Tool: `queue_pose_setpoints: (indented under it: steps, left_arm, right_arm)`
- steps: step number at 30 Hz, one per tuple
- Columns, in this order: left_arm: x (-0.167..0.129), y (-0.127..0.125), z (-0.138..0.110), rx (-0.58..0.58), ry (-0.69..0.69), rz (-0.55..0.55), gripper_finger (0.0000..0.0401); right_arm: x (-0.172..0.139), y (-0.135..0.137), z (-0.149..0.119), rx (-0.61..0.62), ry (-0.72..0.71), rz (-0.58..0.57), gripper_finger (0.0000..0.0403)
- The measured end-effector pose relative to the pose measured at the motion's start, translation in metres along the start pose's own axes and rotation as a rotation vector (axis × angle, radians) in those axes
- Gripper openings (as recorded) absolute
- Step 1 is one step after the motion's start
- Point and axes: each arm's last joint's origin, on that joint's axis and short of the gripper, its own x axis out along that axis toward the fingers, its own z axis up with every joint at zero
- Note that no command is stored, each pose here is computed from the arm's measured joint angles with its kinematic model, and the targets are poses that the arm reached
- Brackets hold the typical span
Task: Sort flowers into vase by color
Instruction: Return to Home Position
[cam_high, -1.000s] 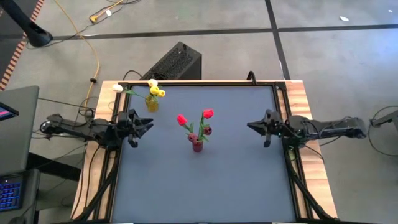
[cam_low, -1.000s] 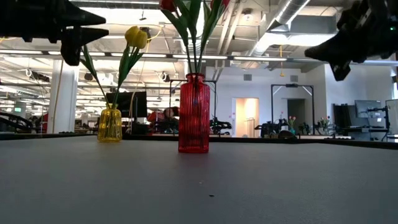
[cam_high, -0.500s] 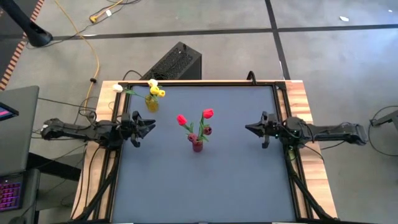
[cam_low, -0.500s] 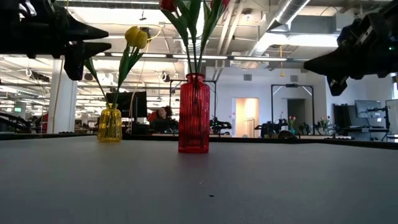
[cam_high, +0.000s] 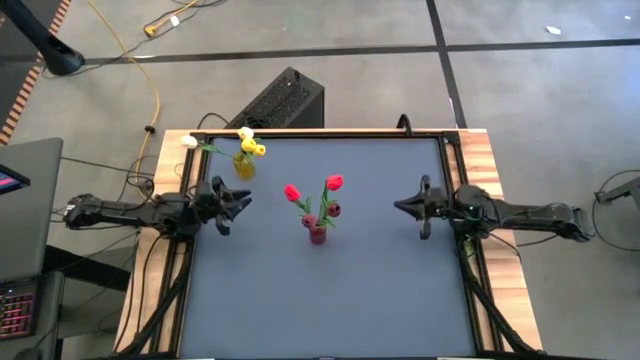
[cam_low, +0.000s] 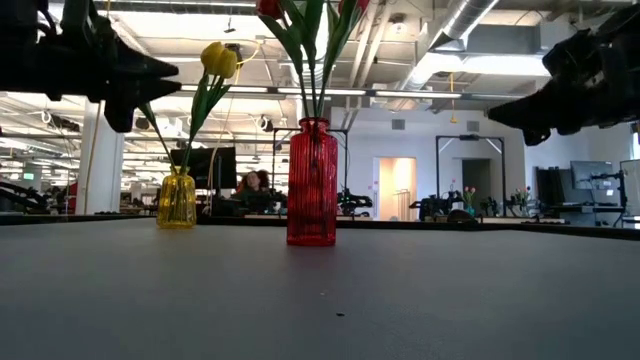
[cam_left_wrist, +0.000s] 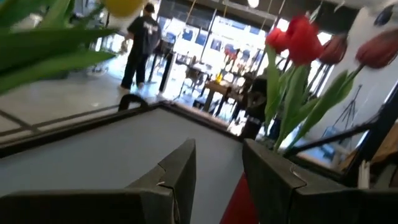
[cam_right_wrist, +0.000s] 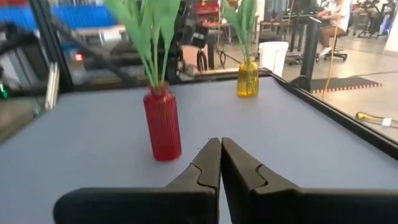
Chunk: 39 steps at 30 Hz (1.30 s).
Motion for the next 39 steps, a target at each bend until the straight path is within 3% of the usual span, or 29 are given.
queue_pose_setpoints:
  steps: [7,12,26,39]
  left_arm:
    - [-0.002,0.008,-0.016,0.094,0.138,0.133,0.0119]
    - [-0.002,0.009,-0.018,0.033,0.15,0.163,0.0119]
    - [-0.002,0.01,-0.018,0.117,0.159,0.155,0.0119]
    - [-0.002,0.01,-0.019,0.117,0.16,0.154,0.0119]
  right_arm:
    - [-0.001,-0.001,-0.01,-0.09,0.105,-0.002,0.0053]
    - [-0.001,-0.001,-0.012,-0.091,0.124,-0.005,0.0054]
    - [-0.001,-0.001,-0.013,-0.11,0.13,-0.012,0.0055]
    - [-0.001,-0.001,-0.013,-0.109,0.133,-0.012,0.0056]
